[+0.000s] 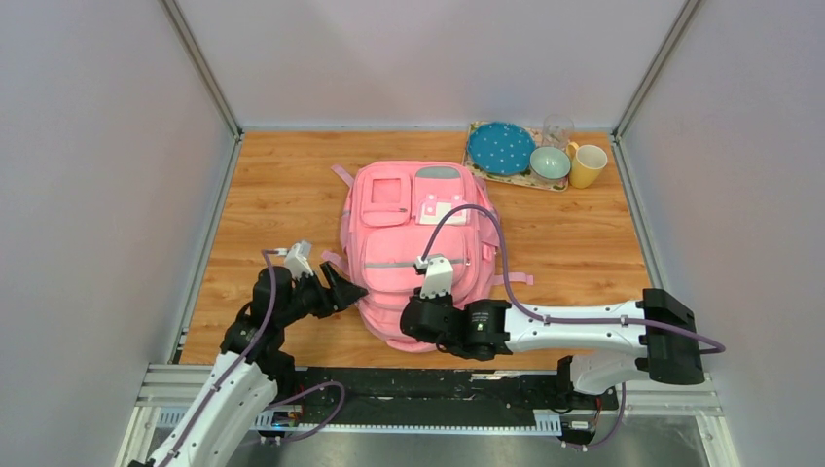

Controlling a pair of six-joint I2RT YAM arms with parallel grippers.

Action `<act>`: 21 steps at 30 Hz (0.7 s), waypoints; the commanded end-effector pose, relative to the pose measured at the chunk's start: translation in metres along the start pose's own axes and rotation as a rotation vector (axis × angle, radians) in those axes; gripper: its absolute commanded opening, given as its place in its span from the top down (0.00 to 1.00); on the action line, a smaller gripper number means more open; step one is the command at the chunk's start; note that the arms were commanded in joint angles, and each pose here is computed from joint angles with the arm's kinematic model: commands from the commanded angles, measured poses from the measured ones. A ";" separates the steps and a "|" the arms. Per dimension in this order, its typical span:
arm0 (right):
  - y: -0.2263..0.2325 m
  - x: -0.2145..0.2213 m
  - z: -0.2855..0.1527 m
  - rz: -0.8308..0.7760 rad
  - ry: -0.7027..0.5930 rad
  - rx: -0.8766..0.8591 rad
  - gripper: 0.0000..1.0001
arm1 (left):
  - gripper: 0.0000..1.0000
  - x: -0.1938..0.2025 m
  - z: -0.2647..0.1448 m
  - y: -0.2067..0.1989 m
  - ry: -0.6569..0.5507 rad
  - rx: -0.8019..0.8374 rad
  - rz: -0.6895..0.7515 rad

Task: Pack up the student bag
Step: Zip the student bag at the center of the board.

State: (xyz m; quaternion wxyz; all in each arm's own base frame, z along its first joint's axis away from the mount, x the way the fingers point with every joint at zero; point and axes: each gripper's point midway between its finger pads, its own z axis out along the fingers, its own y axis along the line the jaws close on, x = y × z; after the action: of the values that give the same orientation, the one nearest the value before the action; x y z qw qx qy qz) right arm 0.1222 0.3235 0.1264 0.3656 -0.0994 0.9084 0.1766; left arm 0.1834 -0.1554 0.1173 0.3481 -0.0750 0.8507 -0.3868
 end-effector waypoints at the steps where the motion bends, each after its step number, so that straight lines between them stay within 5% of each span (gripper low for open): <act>1: 0.009 -0.017 -0.006 0.050 -0.056 -0.058 1.00 | 0.22 0.007 -0.004 -0.018 -0.034 0.124 -0.208; 18: 0.015 -0.014 -0.002 0.053 -0.046 -0.074 1.00 | 0.20 0.022 0.011 -0.008 -0.066 0.147 -0.318; 20: 0.017 -0.014 -0.002 0.052 -0.043 -0.079 1.00 | 0.28 0.021 0.014 -0.009 -0.074 0.163 -0.315; 21: 0.018 -0.014 -0.003 0.053 -0.042 -0.083 1.00 | 0.50 0.024 0.016 -0.006 -0.067 0.158 -0.318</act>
State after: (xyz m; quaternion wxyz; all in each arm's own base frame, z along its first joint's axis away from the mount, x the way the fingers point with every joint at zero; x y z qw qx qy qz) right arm 0.1212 0.3247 0.1280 0.3642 -0.0968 0.9052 0.1962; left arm 0.1665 -0.1750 0.0965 0.2986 -0.1924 0.7996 -0.4842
